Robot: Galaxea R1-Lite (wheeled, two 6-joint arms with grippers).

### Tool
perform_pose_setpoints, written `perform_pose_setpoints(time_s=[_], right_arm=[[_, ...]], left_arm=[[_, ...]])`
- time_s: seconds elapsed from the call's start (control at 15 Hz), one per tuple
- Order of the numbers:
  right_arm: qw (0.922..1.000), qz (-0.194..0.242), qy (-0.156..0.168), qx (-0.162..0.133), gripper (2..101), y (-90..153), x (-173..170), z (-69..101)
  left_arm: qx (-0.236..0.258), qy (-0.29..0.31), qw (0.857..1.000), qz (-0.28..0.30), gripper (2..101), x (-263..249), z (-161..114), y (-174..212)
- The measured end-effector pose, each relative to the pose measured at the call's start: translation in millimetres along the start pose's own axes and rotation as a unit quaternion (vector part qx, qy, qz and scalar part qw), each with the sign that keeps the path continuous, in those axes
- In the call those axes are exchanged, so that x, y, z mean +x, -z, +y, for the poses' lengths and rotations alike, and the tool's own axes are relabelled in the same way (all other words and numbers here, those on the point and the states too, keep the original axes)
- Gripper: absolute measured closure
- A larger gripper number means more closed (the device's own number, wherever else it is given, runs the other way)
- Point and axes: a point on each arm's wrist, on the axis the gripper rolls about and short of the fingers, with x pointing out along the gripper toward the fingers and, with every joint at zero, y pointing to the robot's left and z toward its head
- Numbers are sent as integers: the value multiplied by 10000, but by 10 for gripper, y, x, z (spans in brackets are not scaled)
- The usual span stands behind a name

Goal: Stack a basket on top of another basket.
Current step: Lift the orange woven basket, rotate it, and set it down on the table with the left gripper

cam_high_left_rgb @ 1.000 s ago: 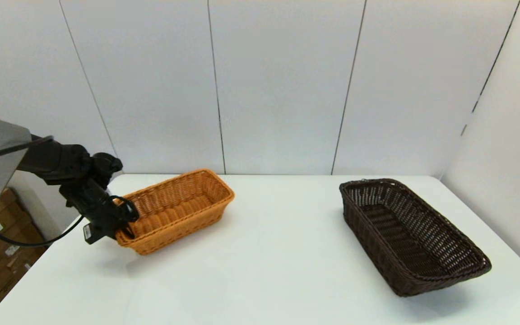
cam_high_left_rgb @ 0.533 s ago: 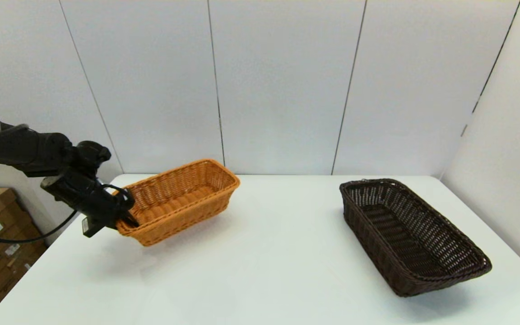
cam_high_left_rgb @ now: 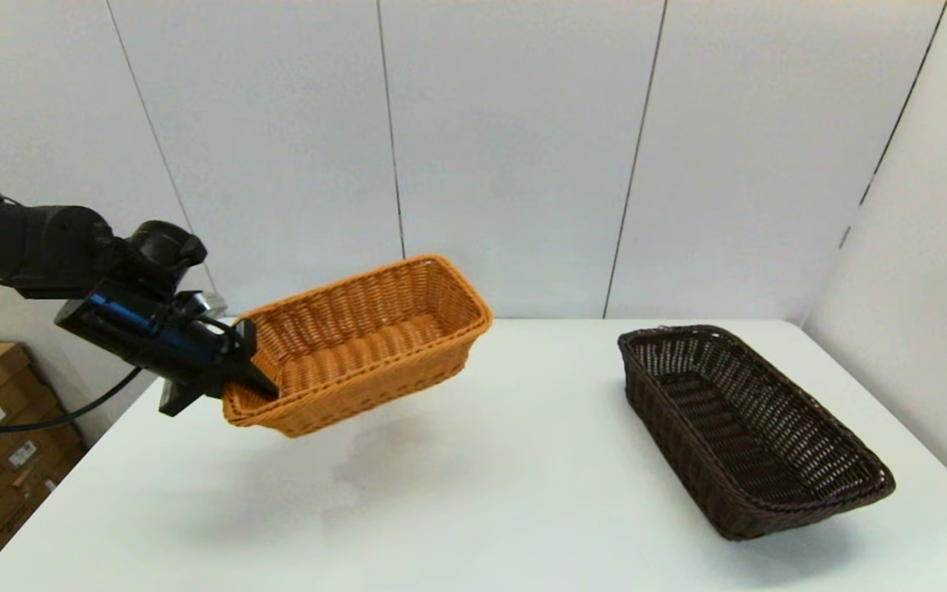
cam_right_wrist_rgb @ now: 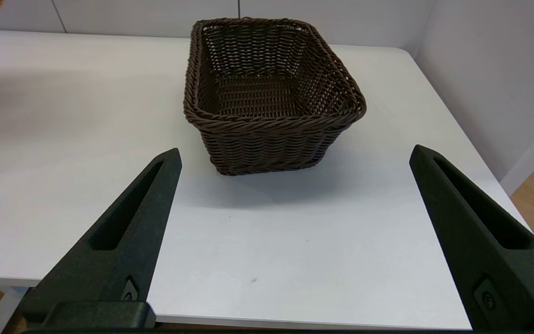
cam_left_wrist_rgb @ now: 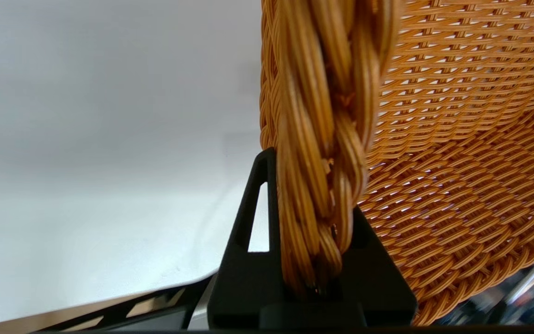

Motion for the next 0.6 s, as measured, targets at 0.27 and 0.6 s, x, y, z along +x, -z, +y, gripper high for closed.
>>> perform_pose_setpoints(time_s=[0.27, 0.6], right_arm=[[10000, 1, -1, 0, 46, 0, 0, 0], [10000, -2, -3, -2, 46, 0, 0, 0]], left_arm=[[1065, -31, 9931, 488, 884, 99, -350, 334], [1988, -724, 9744, 755, 884, 330, -502, 537]])
